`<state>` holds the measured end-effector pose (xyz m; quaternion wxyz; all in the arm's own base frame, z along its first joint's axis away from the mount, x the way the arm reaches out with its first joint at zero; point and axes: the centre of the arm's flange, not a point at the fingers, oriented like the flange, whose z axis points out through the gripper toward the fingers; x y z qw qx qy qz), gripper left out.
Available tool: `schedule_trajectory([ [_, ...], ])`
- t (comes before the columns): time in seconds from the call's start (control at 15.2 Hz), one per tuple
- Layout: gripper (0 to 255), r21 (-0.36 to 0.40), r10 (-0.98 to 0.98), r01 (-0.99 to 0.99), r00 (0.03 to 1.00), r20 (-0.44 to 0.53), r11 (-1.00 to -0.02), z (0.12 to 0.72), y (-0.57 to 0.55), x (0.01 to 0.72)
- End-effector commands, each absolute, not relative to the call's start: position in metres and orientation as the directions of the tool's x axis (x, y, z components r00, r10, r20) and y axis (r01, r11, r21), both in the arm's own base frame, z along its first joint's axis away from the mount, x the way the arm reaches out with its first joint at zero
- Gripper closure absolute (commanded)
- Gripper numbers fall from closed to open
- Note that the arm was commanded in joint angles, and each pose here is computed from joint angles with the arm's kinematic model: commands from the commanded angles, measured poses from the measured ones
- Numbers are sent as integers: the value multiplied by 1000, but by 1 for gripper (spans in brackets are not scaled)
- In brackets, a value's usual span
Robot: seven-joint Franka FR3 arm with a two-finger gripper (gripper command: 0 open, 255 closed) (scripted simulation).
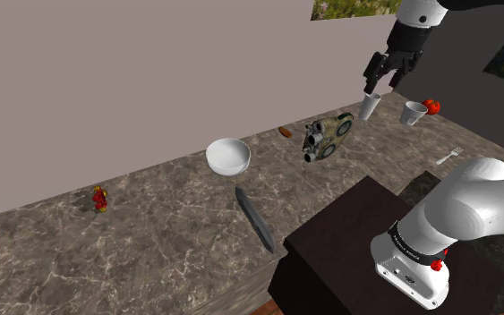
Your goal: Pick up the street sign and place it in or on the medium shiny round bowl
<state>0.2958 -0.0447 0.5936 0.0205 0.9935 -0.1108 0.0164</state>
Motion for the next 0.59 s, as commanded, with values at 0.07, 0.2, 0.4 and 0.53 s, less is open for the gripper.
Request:
schedule_trajectory([
  [0.07,0,37,-217,-218,975,36,-975,584,-36,298],
  [0.2,0,35,-212,-214,977,34,-976,565,-19,302],
  [0.4,0,33,-205,-206,978,31,-978,536,8,309],
  [0.53,0,32,-201,-202,979,29,-979,517,25,313],
])
